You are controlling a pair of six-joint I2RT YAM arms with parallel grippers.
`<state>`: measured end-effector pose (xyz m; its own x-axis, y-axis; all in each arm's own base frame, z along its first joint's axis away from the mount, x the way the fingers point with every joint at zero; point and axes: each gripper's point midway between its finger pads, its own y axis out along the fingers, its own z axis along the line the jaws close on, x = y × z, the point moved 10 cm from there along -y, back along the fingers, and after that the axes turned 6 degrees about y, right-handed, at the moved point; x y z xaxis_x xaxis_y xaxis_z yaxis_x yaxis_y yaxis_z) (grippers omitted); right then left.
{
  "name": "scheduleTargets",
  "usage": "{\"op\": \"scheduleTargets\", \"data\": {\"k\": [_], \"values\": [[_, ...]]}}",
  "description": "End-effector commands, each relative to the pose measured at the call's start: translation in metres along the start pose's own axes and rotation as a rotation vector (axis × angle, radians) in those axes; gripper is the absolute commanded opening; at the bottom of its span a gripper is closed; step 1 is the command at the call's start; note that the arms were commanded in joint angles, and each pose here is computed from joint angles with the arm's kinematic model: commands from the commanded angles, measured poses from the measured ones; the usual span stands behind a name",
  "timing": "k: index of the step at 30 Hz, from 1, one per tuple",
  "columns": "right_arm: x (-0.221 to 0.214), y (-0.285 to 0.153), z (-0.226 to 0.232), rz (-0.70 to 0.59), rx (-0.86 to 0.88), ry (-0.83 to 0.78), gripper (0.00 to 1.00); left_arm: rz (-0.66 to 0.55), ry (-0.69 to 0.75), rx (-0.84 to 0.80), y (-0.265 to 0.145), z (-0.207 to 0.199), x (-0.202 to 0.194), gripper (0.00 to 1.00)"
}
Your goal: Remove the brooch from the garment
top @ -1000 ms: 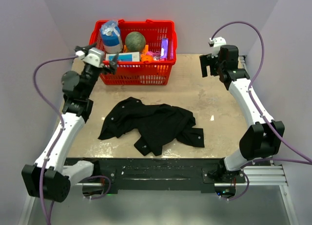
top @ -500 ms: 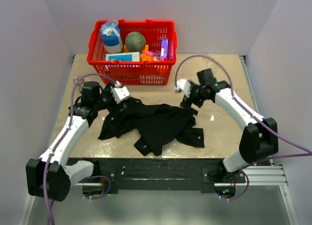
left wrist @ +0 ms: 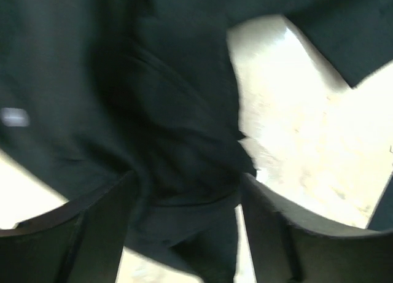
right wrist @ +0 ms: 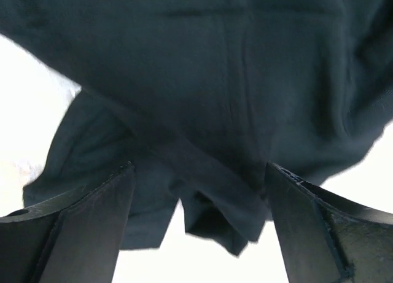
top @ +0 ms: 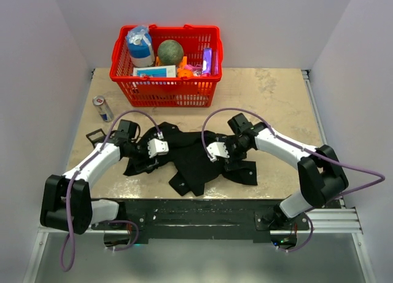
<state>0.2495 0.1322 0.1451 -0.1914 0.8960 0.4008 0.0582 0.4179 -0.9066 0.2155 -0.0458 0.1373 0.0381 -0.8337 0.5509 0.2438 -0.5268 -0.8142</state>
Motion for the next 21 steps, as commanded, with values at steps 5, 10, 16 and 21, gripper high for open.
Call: {"op": "scheduleTargets", "data": {"k": [5,10,16,21], "values": [[0.029,0.013,-0.027,-0.11,-0.261,-0.02,0.61,-0.114,0.015,0.024,0.009,0.008,0.01,0.46],[0.047,-0.011,-0.046,-0.163,-0.351,0.083,0.07,-0.135,-0.032,0.024,0.007,0.017,0.018,0.02],[0.07,-0.098,-0.064,-0.264,-0.436,0.205,0.0,-0.186,-0.012,0.185,-0.025,0.042,0.044,0.0],[0.074,-0.162,-0.064,-0.385,-0.473,0.399,0.0,-0.313,-0.002,0.386,-0.083,0.068,0.086,0.0]]}}
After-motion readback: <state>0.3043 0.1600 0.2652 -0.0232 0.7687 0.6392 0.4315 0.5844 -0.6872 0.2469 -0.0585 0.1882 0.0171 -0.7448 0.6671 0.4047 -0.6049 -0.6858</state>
